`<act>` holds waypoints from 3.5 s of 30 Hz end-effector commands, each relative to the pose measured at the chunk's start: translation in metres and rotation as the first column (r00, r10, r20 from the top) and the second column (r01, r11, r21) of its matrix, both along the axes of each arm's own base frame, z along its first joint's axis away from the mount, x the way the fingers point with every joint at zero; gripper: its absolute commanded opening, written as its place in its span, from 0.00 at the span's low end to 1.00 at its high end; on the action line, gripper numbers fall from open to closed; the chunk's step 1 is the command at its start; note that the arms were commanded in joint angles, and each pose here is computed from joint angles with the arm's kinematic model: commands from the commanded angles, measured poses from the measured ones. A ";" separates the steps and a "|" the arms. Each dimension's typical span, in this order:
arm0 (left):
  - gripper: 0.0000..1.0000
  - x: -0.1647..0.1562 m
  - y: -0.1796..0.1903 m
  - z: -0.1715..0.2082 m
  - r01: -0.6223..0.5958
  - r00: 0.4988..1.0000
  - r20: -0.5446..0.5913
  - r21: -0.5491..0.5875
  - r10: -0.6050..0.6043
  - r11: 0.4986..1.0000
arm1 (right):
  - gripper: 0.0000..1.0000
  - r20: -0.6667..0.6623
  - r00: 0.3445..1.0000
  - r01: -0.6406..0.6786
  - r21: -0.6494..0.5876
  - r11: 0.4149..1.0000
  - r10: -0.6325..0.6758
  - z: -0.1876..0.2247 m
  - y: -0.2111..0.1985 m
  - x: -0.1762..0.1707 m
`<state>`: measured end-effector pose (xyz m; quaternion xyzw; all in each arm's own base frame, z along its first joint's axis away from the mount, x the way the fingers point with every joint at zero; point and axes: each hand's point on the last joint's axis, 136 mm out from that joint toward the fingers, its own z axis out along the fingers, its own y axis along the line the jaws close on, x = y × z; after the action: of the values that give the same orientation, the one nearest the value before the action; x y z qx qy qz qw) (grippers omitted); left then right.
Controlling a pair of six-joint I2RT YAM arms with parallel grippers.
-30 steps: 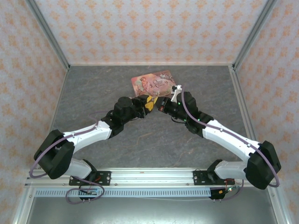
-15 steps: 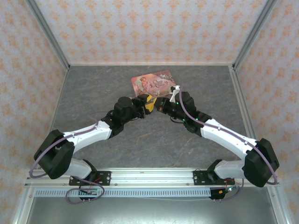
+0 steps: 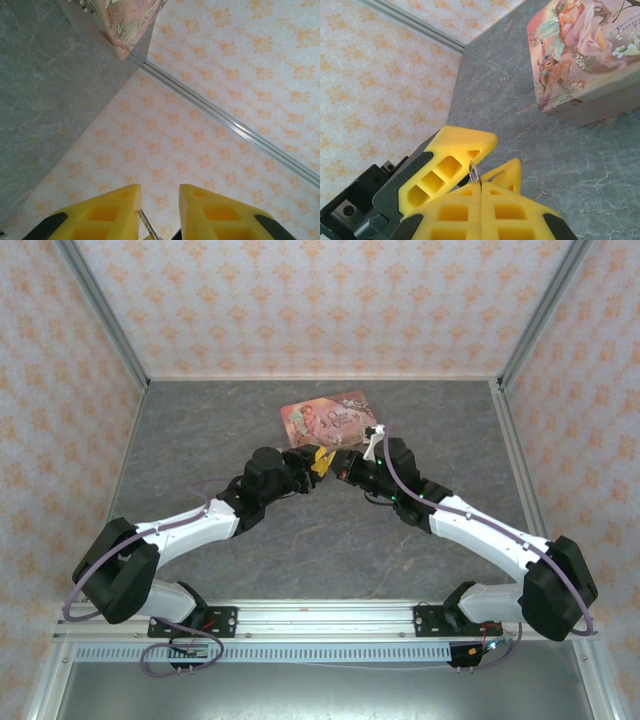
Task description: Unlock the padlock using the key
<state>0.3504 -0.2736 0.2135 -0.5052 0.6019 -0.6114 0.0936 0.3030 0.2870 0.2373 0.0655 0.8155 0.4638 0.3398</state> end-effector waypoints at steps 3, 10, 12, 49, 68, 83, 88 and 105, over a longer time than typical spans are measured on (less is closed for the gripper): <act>0.19 -0.002 0.000 0.008 -0.031 0.997 -0.068 -0.089 0.025 0.996 | 0.00 0.017 1.000 0.013 0.019 1.000 -0.013 0.008 -0.004 -0.003; 0.17 -0.003 0.001 0.005 -0.035 0.997 -0.077 -0.081 0.029 0.996 | 0.00 0.023 0.999 0.030 0.016 0.999 -0.030 0.008 -0.008 -0.004; 0.17 -0.003 0.001 0.004 -0.035 0.996 -0.080 -0.079 0.028 0.996 | 0.00 0.025 0.999 0.031 0.013 0.999 -0.031 0.009 -0.010 -0.005; 0.00 -0.001 0.034 0.137 -0.178 0.746 0.525 0.750 -0.410 0.637 | 0.44 0.229 0.972 -0.039 0.358 0.933 -0.048 0.084 -0.065 -0.005; 0.00 -0.018 0.013 0.197 -0.257 0.502 0.656 0.735 -0.563 0.627 | 0.55 0.466 0.869 -0.395 0.447 0.803 0.168 0.166 -0.005 -0.028; 0.00 -0.012 0.013 0.192 -0.249 0.531 0.648 0.736 -0.546 0.630 | 0.44 0.439 0.875 -0.414 0.457 0.787 0.206 0.160 0.011 -0.023; 0.00 -0.010 0.013 0.191 -0.250 0.539 0.644 0.738 -0.543 0.627 | 0.37 0.435 0.875 -0.417 0.459 0.784 0.211 0.160 0.013 -0.023; 0.00 -0.005 0.014 0.184 -0.246 0.568 0.634 0.740 -0.525 0.626 | 0.18 0.405 0.889 -0.402 0.463 0.790 0.215 0.147 0.015 -0.023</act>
<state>0.3400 -0.2607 0.3884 -0.0115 0.7406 -0.4572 0.4924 0.2895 0.3039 0.3672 -0.0377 0.6085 0.7143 0.3437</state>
